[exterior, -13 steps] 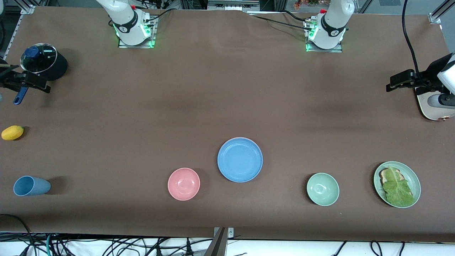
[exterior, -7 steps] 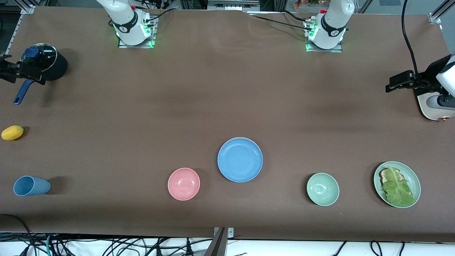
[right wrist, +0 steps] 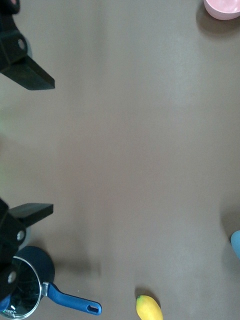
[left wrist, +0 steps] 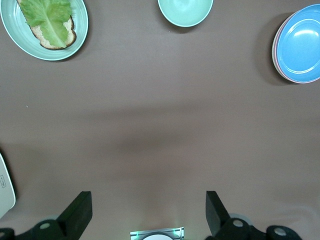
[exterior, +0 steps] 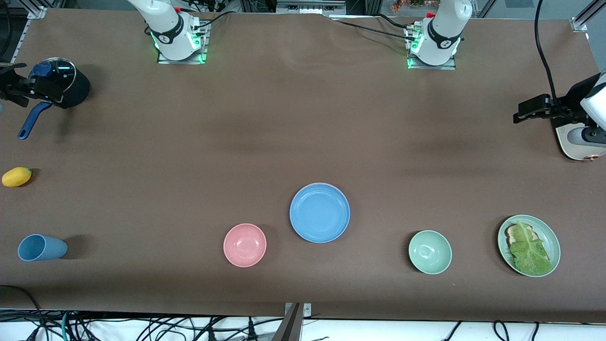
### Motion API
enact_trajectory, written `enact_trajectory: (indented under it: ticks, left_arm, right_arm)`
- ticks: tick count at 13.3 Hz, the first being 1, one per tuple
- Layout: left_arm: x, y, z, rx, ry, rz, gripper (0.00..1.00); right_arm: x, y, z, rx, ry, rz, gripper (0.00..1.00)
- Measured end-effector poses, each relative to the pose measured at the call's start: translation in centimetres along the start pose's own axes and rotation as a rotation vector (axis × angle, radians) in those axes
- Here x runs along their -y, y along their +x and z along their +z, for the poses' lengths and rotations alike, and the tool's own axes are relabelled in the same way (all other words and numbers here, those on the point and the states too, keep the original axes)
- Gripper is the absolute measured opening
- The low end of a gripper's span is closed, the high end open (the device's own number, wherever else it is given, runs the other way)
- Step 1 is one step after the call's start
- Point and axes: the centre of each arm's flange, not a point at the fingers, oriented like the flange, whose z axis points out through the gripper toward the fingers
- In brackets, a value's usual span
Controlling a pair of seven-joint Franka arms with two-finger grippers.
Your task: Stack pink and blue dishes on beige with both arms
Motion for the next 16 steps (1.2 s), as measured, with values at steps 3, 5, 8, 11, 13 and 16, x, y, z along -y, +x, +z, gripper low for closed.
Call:
enact_trajectory:
  ticks: [3, 5, 8, 11, 13, 16]
  left_arm:
    - [0.0, 0.0, 0.0, 0.000, 0.000, 0.000, 1.00]
    - [0.0, 0.0, 0.0, 0.000, 0.000, 0.000, 1.00]
    - [0.0, 0.0, 0.0, 0.000, 0.000, 0.001, 1.00]
    - [0.0, 0.0, 0.0, 0.000, 0.000, 0.001, 1.00]
    - [0.0, 0.0, 0.0, 0.000, 0.000, 0.001, 1.00]
    - [0.0, 0.0, 0.0, 0.000, 0.000, 0.001, 1.00]
  right_arm:
    - [0.4, 0.3, -0.1, -0.012, -0.001, -0.009, 1.00]
    - [0.8, 0.4, -0.1, -0.013, -0.002, -0.016, 1.00]
    - [0.9, 0.5, 0.0, -0.011, -0.002, -0.017, 1.00]
    - [0.8, 0.6, 0.2, -0.008, -0.002, -0.015, 1.00]
    - [0.6, 0.9, 0.5, -0.002, -0.002, -0.012, 1.00]
    - [0.6, 1.4, 0.5, -0.004, -0.004, -0.013, 1.00]
